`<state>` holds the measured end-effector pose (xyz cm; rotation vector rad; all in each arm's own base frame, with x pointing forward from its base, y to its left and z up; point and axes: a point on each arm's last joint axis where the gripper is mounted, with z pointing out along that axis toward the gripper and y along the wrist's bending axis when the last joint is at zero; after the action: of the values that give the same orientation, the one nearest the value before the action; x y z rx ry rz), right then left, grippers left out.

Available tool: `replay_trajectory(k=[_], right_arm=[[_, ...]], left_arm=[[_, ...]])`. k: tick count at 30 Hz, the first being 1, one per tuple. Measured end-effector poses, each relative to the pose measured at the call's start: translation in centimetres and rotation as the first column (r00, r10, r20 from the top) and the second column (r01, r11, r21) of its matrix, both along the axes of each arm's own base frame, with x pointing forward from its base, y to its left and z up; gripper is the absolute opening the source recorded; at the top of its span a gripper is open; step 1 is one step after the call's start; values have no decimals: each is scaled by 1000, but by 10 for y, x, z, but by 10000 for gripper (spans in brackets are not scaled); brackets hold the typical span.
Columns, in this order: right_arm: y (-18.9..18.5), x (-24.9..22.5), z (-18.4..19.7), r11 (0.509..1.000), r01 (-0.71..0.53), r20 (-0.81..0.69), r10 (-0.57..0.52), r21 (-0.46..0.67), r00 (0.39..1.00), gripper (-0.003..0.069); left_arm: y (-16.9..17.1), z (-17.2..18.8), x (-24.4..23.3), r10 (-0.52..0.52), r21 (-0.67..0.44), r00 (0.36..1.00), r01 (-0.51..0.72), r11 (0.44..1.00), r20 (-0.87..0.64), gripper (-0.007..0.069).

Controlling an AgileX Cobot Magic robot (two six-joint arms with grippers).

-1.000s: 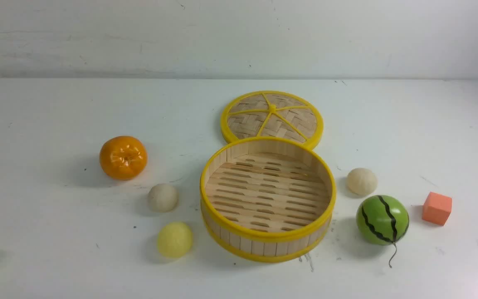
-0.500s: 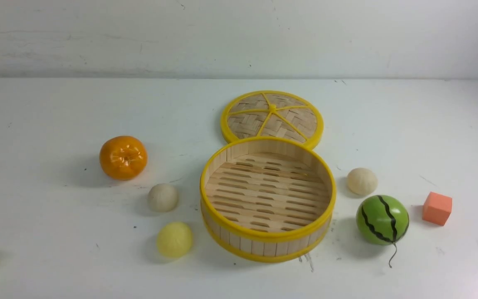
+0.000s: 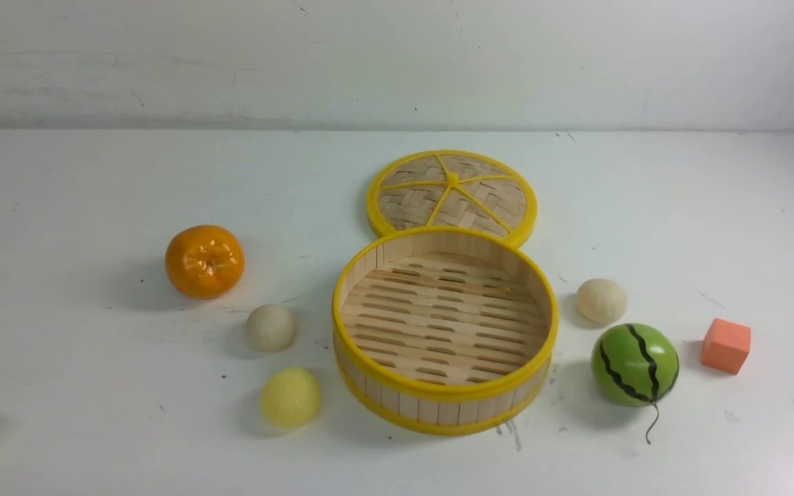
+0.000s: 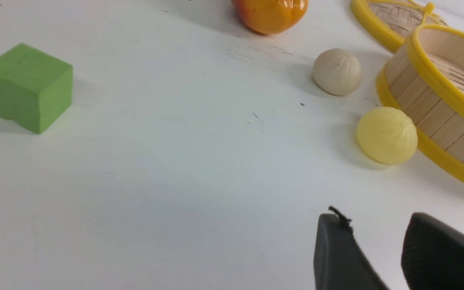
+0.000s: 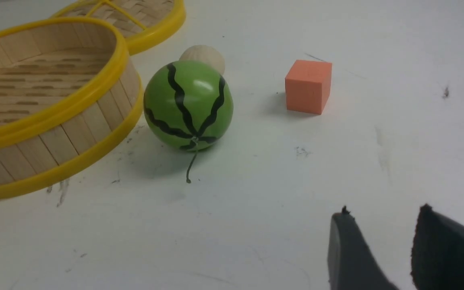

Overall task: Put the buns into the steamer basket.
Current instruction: Use the left arm to grab a steamed stuffed bun

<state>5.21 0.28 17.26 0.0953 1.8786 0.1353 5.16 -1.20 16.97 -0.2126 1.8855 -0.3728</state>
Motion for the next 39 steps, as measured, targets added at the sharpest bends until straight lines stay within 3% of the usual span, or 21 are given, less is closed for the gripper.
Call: replay_trajectory(k=[2,6,8,9,10,12,15,18,21,23,24,27,29,30,33,36,39], right_arm=[[0,0,0,1000,0,0,0,0,1000,239],[0,0,0,1000,0,0,0,0,1000,239],[0,0,0,1000,0,0,0,0,1000,239],[0,0,0,1000,0,0,0,0,1000,239],[0,0,0,1000,0,0,0,0,1000,239],[0,0,0,1000,0,0,0,0,1000,239],[0,0,0,1000,0,0,0,0,1000,239],[0,0,0,1000,0,0,0,0,1000,239],[0,0,0,1000,0,0,0,0,1000,239],[0,0,0,1000,0,0,0,0,1000,239],[0,0,0,1000,0,0,0,0,1000,239],[0,0,0,1000,0,0,0,0,1000,239],[0,0,0,1000,0,0,0,0,1000,239],[0,0,0,1000,0,0,0,0,1000,239],[0,0,0,1000,0,0,0,0,1000,239],[0,0,0,1000,0,0,0,0,1000,239],[0,0,0,1000,0,0,0,0,1000,239]], left_arm=[[0,1,0,-4,-2,1000,4,1000,8,237],[-2,10,2,53,-263,997,-35,964,62,237],[-3,16,3,97,-455,992,-51,889,78,237],[-3,17,3,107,-497,991,-53,866,80,237],[-1,22,4,143,-586,985,-60,808,97,237],[3,28,5,203,-661,970,-65,748,135,237],[3,35,4,206,-731,971,-51,681,124,222],[-4,53,0,132,-716,982,4,698,135,176],[-15,80,-3,-17,-580,993,80,811,113,83],[-20,91,0,-87,-512,994,108,852,66,45],[-25,102,6,-166,-436,986,141,889,-19,8],[-32,117,28,-275,-307,930,195,932,-244,-13],[-32,118,38,-288,-271,901,203,941,-324,-13],[-31,115,62,-282,-208,841,206,956,-462,-13],[-28,107,98,-253,-139,776,212,967,-578,-13],[-31,97,132,-262,-136,716,230,964,-647,-13],[-48,90,158,-348,-181,661,308,934,-665,-13]])
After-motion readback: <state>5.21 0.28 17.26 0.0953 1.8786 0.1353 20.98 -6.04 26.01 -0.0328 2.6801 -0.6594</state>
